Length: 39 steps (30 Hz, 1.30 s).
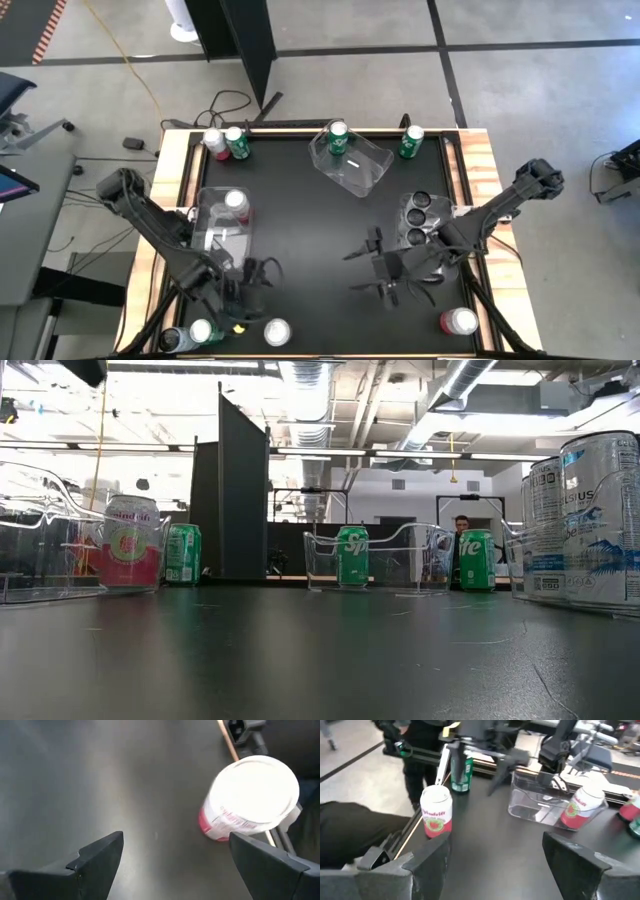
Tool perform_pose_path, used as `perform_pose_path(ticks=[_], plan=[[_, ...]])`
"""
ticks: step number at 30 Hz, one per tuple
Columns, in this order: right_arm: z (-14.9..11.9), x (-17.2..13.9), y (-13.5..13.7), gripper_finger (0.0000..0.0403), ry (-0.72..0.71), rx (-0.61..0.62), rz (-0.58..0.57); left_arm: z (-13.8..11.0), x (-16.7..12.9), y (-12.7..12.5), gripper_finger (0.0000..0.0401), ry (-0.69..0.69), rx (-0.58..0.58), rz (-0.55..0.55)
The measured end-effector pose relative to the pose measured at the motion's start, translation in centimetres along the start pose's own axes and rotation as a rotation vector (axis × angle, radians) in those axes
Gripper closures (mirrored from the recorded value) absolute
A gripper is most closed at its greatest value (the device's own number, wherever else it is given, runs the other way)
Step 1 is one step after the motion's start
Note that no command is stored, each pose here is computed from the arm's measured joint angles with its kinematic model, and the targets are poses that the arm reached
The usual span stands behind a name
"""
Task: Sort soda cans
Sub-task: Put the bottom left pink white soda can into the left transparent bin
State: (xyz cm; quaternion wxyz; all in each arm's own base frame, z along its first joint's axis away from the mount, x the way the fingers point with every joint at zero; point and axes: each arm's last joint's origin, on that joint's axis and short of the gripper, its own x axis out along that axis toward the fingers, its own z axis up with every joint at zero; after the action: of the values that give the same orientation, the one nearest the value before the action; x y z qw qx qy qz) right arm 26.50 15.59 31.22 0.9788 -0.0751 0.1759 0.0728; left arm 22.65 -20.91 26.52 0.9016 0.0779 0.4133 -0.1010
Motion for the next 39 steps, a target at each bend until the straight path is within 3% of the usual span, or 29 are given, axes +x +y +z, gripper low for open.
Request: perform_pose_path(ticks=[9, 21, 39], plan=[[0.0, -0.5, 1.8, 0.0074, -0.029, 0.057, -0.024, 1.9, -0.4, -1.7, 0.0043, 0.042, 0.088, -0.097], [-0.8, 0.5, 2.4, 0.0074, -0.005, 0.114, -0.066, 2.7, -0.8, -2.2, 0.0019, -0.031, 0.074, -0.139], [-0.9, 0.1, 3.2, 0.0074, -0.011, 0.156, -0.070, 2.4, 4.9, -3.2, 0.0018, 0.087, 0.143, -0.151]])
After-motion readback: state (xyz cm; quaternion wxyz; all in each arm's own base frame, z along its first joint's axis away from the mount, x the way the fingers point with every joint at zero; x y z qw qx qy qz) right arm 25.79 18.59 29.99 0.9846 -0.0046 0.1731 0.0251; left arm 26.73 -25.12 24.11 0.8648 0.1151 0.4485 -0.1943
